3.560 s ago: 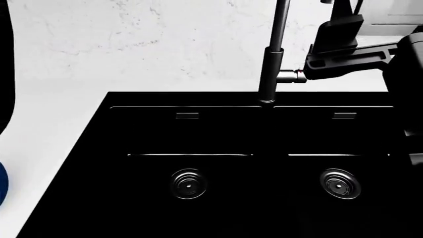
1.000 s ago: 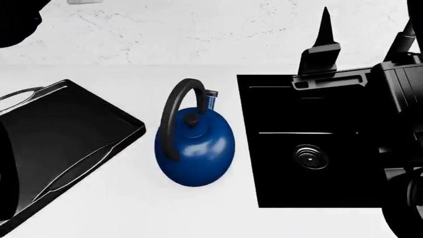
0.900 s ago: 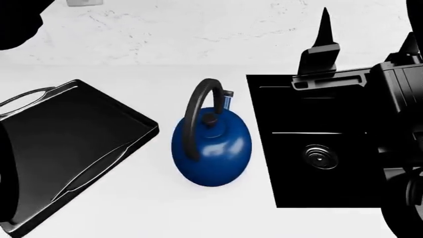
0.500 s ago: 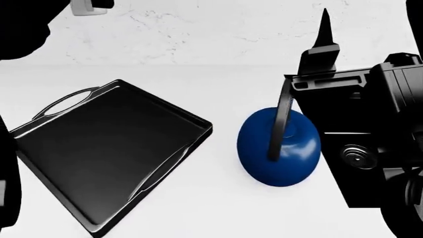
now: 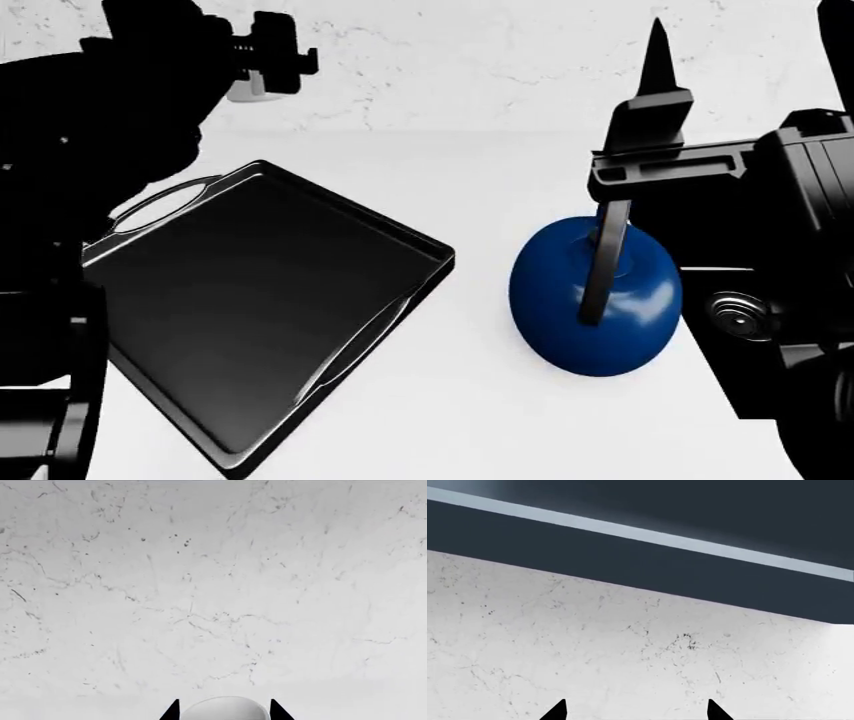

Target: Pick the kettle from the counter and place it on the tray. Then pick the mug from the cabinet and place it on the tray. Then close the cabinet doors.

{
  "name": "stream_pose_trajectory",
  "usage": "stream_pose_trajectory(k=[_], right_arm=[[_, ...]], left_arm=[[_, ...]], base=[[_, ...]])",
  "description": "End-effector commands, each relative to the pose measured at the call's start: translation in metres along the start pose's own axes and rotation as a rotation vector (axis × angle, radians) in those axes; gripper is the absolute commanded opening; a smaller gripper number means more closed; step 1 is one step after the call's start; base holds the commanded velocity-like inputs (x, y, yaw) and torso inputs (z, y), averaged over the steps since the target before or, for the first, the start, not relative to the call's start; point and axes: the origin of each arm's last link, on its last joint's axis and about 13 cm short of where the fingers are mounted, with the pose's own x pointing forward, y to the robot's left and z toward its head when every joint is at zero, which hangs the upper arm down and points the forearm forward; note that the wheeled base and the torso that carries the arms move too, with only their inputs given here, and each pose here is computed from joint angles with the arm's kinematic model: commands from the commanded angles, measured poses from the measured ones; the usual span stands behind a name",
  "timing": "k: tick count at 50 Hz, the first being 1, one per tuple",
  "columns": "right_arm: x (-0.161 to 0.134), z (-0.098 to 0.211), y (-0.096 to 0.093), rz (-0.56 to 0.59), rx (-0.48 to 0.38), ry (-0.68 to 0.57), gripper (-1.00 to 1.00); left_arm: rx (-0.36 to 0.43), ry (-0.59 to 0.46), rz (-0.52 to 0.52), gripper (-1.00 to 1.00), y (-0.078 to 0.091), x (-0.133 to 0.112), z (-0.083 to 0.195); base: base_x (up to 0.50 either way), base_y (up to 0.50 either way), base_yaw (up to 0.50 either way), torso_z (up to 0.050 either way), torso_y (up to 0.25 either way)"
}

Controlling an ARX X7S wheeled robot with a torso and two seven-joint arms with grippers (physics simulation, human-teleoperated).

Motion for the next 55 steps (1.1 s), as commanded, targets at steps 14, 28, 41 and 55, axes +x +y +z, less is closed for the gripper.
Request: stream_pose_trajectory(k=[14,28,41,55], right_arm=[[0.001,-0.007,-0.001,0.0,0.019,0.015,1.0],[0.002,-0.01,0.001,0.004,0.02,0.022,1.0],[0.004,-0.012,0.003,0.007,0.022,0.027,1.0],[0.004,-0.015,0.004,0.011,0.024,0.033,1.0]], left_arm=[[-0.009,0.184,0.08,-1.0,-0.009,0.042,-0.09],[-0.014,0.241,0.15,-1.0,0.002,0.046,-0.108],[-0.02,0.283,0.147,-1.0,0.005,0.044,-0.122],[-0.034,0.314,0.144,-1.0,0.007,0.045,-0.132]], base=[[0.0,0.0,0.0,0.0,0.0],[0.0,0.0,0.0,0.0,0.001],[0.0,0.0,0.0,0.0,0.0],[0.0,0.0,0.0,0.0,0.0]])
